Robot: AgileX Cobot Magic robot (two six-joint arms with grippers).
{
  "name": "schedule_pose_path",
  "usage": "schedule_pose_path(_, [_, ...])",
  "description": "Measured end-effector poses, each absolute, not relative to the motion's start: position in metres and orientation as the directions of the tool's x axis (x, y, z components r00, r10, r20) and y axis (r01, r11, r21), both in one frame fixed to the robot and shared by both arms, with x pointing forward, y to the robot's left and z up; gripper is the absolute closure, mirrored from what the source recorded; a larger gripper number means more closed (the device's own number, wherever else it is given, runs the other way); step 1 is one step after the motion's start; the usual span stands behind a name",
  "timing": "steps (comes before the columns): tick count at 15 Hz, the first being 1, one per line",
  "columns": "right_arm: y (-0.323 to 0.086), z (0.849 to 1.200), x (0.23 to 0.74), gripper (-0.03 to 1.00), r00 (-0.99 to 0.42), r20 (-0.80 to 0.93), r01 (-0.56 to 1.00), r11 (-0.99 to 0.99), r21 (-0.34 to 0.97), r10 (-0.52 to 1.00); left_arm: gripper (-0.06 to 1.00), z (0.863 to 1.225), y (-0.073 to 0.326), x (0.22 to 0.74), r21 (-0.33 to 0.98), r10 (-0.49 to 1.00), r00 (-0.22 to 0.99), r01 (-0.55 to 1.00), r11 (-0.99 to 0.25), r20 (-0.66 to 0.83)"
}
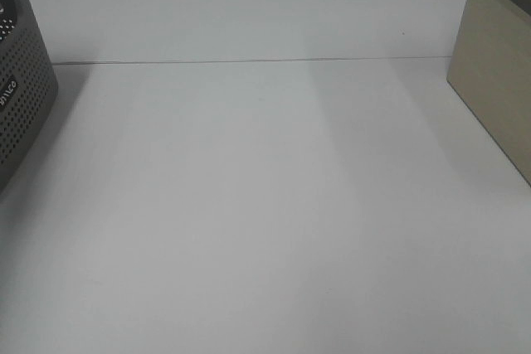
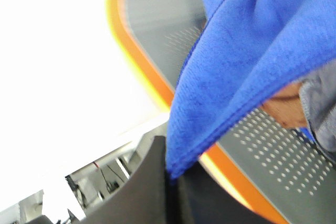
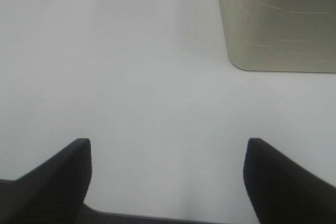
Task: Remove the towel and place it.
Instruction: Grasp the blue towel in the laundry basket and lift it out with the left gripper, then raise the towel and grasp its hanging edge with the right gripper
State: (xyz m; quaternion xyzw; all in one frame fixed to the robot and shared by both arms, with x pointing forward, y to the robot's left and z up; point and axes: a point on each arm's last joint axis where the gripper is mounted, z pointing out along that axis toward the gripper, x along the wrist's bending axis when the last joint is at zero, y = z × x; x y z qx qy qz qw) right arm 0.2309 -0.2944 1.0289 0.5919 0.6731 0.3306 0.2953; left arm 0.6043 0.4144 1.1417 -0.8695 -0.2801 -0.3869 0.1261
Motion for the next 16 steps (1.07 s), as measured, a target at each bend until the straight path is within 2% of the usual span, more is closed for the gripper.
schedule_pose_path(3, [-0.294, 1.029, 0.231, 0.22, -0.125, -0.006, 0.602, 0.081, 0.795, 0.992, 0.94, 1.195, 0.395, 0.575, 0.178, 0.420, 0.383, 0.529, -0.830, 0.823])
schedule_pose_path(5, [-0.294, 1.029, 0.231, 0.22, -0.125, -0.006, 0.602, 0.081, 0.795, 0.992, 0.94, 1.216, 0.386, 0.563, 0.256, 0.436, 0.298, 0.489, -0.834, 0.849])
schedule_pose_path(8, [-0.294, 1.029, 0.231, 0.22, -0.125, -0.006, 0.602, 0.081, 0.795, 0.992, 0.94, 1.254, 0.353, 0.545, 0.365, 0.429, 0.139, 0.336, -0.868, 0.893])
schedule_pose_path(16, [-0.294, 1.029, 0.231, 0.22, -0.125, -0.006, 0.602, 0.081, 0.795, 0.992, 0.94, 1.268, 0.274, 0.550, 0.382, 0.383, 0.115, 0.030, -0.924, 0.917])
